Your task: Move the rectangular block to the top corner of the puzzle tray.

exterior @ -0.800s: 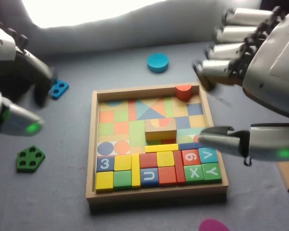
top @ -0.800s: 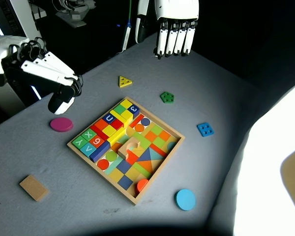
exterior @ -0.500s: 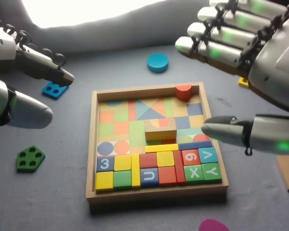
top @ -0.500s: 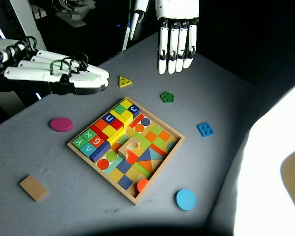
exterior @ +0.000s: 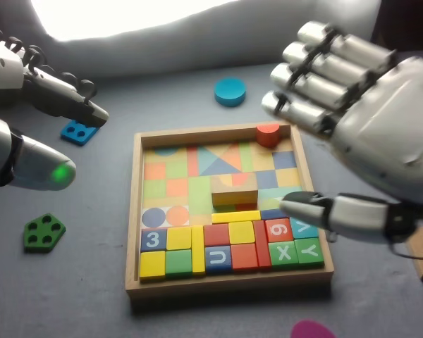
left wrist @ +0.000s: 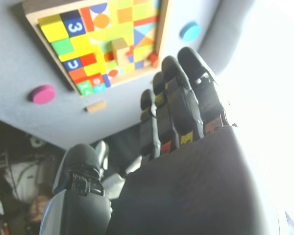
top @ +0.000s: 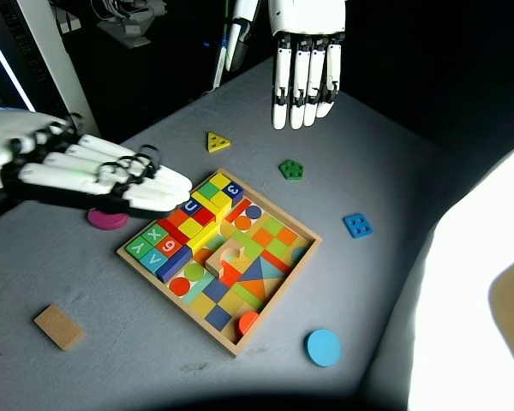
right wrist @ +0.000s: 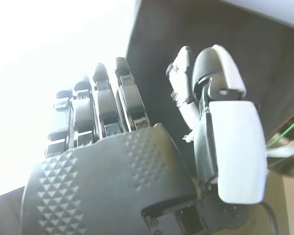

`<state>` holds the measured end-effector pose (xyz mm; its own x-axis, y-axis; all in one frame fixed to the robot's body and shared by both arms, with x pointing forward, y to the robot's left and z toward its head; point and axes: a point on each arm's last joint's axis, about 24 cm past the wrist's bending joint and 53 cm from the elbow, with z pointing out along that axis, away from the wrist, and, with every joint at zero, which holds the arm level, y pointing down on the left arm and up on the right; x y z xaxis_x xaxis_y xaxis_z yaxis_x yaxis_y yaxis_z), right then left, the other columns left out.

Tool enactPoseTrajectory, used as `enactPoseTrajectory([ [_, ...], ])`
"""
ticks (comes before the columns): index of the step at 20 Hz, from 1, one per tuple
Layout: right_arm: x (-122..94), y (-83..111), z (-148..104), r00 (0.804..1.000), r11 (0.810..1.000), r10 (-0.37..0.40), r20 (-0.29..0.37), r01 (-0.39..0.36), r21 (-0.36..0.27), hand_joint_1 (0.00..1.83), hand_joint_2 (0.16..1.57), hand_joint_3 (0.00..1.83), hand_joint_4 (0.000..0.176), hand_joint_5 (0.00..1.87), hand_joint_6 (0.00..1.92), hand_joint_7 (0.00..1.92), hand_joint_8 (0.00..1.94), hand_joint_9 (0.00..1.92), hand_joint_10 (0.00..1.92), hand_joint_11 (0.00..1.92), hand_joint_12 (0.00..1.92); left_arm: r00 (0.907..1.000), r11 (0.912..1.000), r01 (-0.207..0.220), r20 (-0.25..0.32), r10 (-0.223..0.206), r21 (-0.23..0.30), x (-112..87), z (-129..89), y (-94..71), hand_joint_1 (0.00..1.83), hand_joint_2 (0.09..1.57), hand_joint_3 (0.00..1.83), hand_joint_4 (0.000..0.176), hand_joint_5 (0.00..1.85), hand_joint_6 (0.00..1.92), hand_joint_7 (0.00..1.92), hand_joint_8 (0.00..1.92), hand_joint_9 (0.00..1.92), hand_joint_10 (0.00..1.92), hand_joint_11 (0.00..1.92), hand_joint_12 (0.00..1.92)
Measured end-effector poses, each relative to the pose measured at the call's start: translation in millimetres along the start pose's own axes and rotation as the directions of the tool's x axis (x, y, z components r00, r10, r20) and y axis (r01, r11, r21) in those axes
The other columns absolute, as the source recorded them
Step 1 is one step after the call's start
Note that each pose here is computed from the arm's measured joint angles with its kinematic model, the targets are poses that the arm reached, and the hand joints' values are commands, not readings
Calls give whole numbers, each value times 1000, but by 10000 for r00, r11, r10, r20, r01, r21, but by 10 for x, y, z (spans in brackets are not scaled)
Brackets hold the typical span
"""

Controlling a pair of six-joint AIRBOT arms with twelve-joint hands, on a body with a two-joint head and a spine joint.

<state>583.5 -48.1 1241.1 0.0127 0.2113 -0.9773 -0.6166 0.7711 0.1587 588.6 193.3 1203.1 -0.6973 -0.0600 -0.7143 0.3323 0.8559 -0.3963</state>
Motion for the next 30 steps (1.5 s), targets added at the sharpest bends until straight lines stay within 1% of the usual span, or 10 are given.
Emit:
enactPoseTrajectory([
  [2, 66, -145, 143, 9972, 9956, 749, 24, -749, 561, 34, 1158, 2, 0, 778, 118, 238, 0, 66, 7, 0, 107, 10000, 10000, -2, -7, 2, -5, 2, 0, 1, 37, 1254, 3, 46, 296, 3, 366, 3, 423, 4, 94, 905],
  [4, 90, -195, 261, 9910, 9877, 1341, -48, -1332, 812, 0, 1162, 2, 0, 865, 120, 225, 1, 46, 0, 0, 133, 10000, 10000, -11, -26, 11, -8, 11, 3, -1, 25, 1259, 4, 43, 297, 2, 363, 1, 418, 1, 86, 904],
  [6, 116, -122, 389, 9847, 9829, 1732, -193, -1715, 675, 0, 1162, 1, 0, 895, 92, 214, 2, 3, 0, 0, 12, 9999, 10000, -64, -109, 64, -11, 40, 10, -13, 39, 1255, 1, 49, 289, 0, 349, 0, 403, 0, 74, 903],
  [10, 304, 35, 634, 9614, 9647, 2617, -847, -2578, 544, 0, 1151, 0, 0, 888, 80, 182, 0, 0, 0, 0, 0, 9999, 10000, -58, -104, 58, -13, 39, 10, -12, 28, 1254, 0, 48, 283, 0, 356, 5, 406, 3, 55, 948],
  [11, 361, 31, 696, 9565, 9612, 2743, -996, -2696, 587, 0, 1150, 0, 0, 885, 78, 173, 0, 0, 0, 0, 0, 9999, 10000, -56, -98, 56, -16, 38, 8, -10, 23, 1251, 0, 56, 277, 0, 357, 4, 411, 5, 63, 950],
  [14, 480, 45, 823, 9517, 9592, 2819, -1217, -2766, 586, 0, 1142, 0, 0, 906, 85, 170, 0, 7, 3, 0, 0, 9999, 10000, -56, -98, 56, -16, 38, 8, -10, 18, 1256, 0, 54, 287, 2, 353, 1, 403, 1, 41, 971],
  [18, 647, 81, 927, 9226, 9397, 3420, -1783, -3363, 621, 0, 1142, 0, 0, 892, 78, 192, 9, 16, 7, 0, 0, 9999, 10000, -52, -98, 52, -16, 38, 8, -10, 0, 1254, 0, 49, 297, 4, 363, 3, 412, 4, 41, 983],
  [20, 698, 105, 958, 9160, 9357, 3526, -1914, -3470, 632, 0, 1144, 0, 0, 891, 77, 191, 8, 12, 5, 0, 0, 9999, 10000, -50, -99, 49, -14, 39, 8, -10, 3, 1257, 1, 49, 283, 0, 354, 0, 401, 0, 33, 982],
  [25, 755, 67, 947, 9120, 9326, 3609, -1951, -3527, 767, 0, 1141, 0, 0, 900, 78, 198, 5, 2, 0, 0, 0, 9999, 10000, -52, -98, 52, -16, 38, 8, -10, 0, 1251, 0, 56, 267, 0, 335, 0, 385, 0, 26, 973],
  [30, 782, -70, 980, 9129, 9299, 3663, -1803, -3525, 1049, 0, 1147, 0, 0, 917, 83, 228, 21, 23, 10, 0, 0, 9999, 10000, -52, -95, 52, -15, 38, 8, -10, 0, 1248, 0, 52, 248, 0, 339, 2, 387, 3, 36, 976],
])
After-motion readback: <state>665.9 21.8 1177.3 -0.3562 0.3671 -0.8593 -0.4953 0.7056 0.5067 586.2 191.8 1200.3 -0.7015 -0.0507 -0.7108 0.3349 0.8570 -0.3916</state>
